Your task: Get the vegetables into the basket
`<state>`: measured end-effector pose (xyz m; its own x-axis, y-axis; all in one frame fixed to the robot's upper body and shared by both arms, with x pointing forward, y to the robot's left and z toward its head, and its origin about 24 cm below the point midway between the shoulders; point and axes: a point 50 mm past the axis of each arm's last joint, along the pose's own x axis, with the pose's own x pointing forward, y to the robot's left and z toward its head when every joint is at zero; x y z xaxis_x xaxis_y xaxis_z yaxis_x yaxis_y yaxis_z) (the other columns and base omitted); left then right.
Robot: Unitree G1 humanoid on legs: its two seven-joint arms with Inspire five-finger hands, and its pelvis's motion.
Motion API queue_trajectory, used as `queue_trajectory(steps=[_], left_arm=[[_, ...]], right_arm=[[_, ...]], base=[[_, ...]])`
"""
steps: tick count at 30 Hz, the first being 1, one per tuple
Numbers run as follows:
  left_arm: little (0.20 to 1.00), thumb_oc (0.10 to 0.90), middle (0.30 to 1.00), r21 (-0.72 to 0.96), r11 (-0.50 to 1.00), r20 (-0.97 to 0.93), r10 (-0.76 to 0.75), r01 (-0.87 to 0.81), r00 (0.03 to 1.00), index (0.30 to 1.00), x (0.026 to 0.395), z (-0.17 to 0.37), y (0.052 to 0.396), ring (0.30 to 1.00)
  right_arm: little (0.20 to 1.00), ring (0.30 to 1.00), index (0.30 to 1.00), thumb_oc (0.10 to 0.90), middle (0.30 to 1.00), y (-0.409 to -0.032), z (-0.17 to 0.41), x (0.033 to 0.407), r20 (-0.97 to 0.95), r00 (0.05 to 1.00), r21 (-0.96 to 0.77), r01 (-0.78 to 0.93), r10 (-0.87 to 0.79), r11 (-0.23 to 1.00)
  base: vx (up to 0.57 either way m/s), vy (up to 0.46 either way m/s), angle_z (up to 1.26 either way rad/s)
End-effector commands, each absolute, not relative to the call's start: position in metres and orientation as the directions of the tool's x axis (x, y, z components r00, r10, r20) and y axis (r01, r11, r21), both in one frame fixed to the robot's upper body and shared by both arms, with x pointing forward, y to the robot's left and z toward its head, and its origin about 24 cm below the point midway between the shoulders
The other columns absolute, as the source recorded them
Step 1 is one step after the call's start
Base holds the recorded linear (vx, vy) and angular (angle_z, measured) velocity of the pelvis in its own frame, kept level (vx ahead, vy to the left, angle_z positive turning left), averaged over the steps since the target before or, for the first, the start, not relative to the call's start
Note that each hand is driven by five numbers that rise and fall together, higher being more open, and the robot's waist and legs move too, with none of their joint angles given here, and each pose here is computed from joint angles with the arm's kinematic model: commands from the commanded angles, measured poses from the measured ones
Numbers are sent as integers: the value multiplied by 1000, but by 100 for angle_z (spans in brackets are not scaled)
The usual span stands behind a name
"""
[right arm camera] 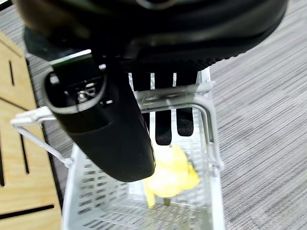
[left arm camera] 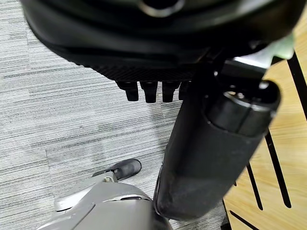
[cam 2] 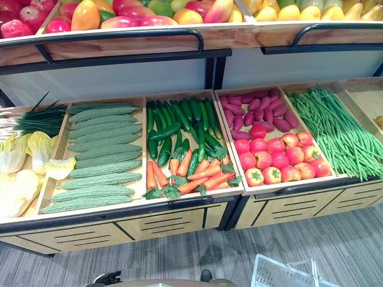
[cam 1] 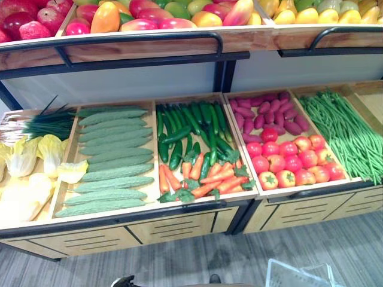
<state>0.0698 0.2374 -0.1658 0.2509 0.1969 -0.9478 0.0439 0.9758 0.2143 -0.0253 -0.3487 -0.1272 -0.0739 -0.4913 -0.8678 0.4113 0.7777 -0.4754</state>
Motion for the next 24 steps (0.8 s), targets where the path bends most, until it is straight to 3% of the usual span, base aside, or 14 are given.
queue_trajectory(steps=[1,2,3,4,5,6,10,11,22,24], left_arm=[[1000,900,1000,221,975,-915,207,1,347,1000,97,-158,243,1000],[1000,900,1000,223,975,-894,203,3,399,1000,110,-154,244,1000],[1000,900,1000,224,975,-831,197,-12,520,1000,139,-141,246,1000],[1000,900,1000,224,975,-831,197,-12,520,1000,139,-141,246,1000],[1000,900,1000,221,972,-491,184,-83,851,1000,212,-64,261,1000],[1000,900,1000,223,971,-493,186,-84,850,1000,211,-64,262,1000],[1000,900,1000,195,958,-178,243,-208,954,1000,206,14,283,1000],[1000,900,1000,100,961,-91,267,-258,959,1000,200,30,278,1000],[1000,900,1000,-17,970,140,241,-241,960,1000,194,79,262,1000],[1000,900,1000,24,974,188,218,-226,958,1000,196,91,262,1000]], right_arm=[[300,300,300,400,300,-365,-118,-4,-835,-26,-507,425,-550,750],[300,300,300,400,300,-365,-118,-3,-834,-25,-507,429,-551,748],[300,300,300,400,300,-366,-118,-3,-832,-19,-506,433,-554,746],[300,300,300,400,300,-366,-118,-3,-832,-19,-506,433,-554,746],[300,300,300,400,300,-365,-118,-7,-830,-15,-497,474,-558,727],[300,300,300,400,300,-365,-119,-7,-831,-16,-497,473,-557,728],[300,300,300,400,300,-347,-128,-26,-859,-69,-465,518,-507,718],[300,300,300,400,300,-339,-133,-28,-876,-78,-445,514,-477,733],[300,300,300,400,300,-318,-144,-20,-904,-34,-391,474,-427,789],[300,300,300,400,300,-316,-145,-17,-906,-25,-384,467,-422,796]], base=[[0,0,0],[0,0,0],[0,0,0],[-31,3,8],[-30,0,10],[-41,-2,7],[0,1,13],[9,18,3],[2,5,2],[-6,12,4]])
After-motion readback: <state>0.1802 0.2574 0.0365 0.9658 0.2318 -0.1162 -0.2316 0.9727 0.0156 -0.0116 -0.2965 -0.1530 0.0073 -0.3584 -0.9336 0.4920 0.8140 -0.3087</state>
